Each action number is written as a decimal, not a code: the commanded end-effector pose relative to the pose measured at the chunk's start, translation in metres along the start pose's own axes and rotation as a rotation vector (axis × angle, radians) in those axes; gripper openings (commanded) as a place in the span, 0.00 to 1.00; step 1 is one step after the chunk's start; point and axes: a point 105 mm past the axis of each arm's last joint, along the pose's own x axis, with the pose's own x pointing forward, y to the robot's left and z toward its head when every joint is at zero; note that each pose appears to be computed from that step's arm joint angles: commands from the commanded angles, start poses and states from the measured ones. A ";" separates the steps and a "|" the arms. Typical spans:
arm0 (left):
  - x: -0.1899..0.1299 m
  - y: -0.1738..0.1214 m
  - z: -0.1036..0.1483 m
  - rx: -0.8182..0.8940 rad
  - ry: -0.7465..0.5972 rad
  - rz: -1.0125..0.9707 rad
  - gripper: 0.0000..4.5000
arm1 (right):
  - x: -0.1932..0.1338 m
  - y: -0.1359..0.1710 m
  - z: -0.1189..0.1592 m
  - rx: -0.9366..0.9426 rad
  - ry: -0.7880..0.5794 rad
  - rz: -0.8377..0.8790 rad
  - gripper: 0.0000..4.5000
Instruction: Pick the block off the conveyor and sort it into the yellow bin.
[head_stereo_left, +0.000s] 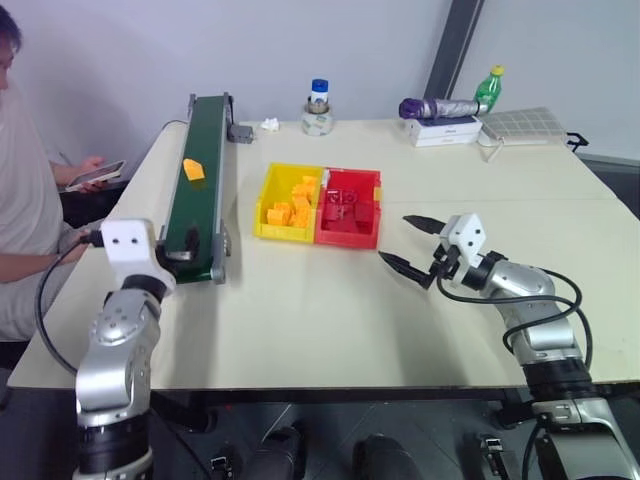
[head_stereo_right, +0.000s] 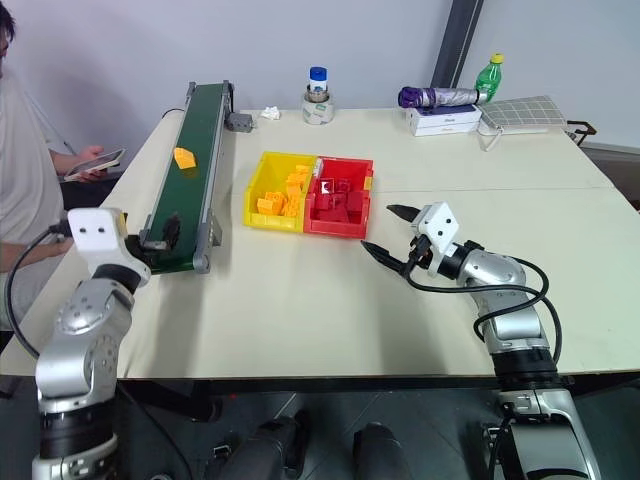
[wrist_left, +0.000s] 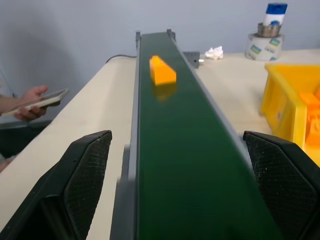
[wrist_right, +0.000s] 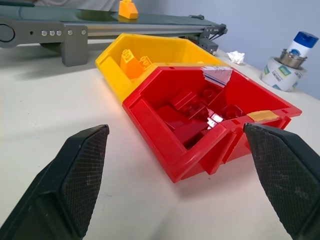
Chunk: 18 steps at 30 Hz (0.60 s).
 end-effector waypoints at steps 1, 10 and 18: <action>0.018 0.003 0.013 -0.002 0.017 0.009 0.99 | 0.003 -0.002 0.016 -0.051 -0.050 -0.004 1.00; 0.062 0.003 0.011 -0.014 0.128 0.081 0.99 | 0.004 -0.001 0.017 -0.054 -0.052 -0.010 1.00; 0.070 -0.007 0.003 -0.002 0.165 0.068 0.99 | 0.000 0.001 0.016 -0.051 -0.047 -0.022 1.00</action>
